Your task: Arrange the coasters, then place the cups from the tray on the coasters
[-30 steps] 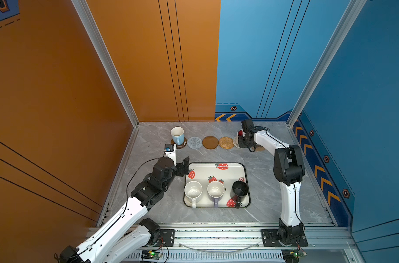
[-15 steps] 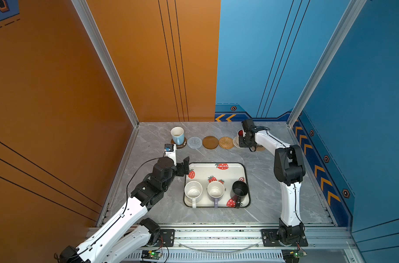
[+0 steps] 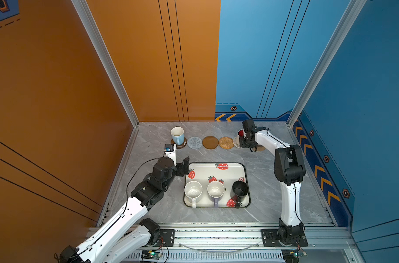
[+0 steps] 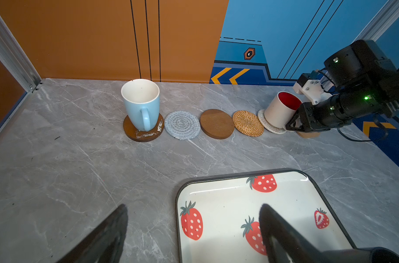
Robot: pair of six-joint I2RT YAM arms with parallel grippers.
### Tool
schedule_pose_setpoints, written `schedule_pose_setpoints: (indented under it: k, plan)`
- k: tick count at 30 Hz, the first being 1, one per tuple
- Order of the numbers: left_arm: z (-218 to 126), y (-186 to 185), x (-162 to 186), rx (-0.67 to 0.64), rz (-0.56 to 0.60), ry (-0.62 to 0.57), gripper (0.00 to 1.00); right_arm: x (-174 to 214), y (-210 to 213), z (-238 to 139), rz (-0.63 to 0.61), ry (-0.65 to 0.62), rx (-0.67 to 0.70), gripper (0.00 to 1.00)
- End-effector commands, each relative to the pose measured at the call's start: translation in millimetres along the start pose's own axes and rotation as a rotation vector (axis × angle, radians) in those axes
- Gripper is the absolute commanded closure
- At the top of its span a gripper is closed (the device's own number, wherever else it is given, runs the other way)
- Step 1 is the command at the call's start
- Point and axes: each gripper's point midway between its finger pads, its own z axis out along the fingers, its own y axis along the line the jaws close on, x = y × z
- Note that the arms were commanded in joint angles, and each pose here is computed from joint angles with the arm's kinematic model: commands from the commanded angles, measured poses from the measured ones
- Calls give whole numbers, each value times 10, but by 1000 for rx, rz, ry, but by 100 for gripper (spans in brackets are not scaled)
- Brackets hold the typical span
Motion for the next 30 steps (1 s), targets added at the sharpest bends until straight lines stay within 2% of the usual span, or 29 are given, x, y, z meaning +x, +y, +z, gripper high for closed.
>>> schedule_pose_setpoints:
  k: [1,7,18,30]
  plan:
    - [-51,7,-82,7,-14,-25,10,144,-113,31,1,56,35,66]
    - [-63,6,-87,9,-15,-28,10,140,-112,-28,2,47,33,55]
    - [-75,7,-86,12,-17,-30,10,132,-49,-306,14,8,-12,44]
    - [-110,16,-86,14,-22,-34,10,70,58,-1043,16,-134,-70,27]
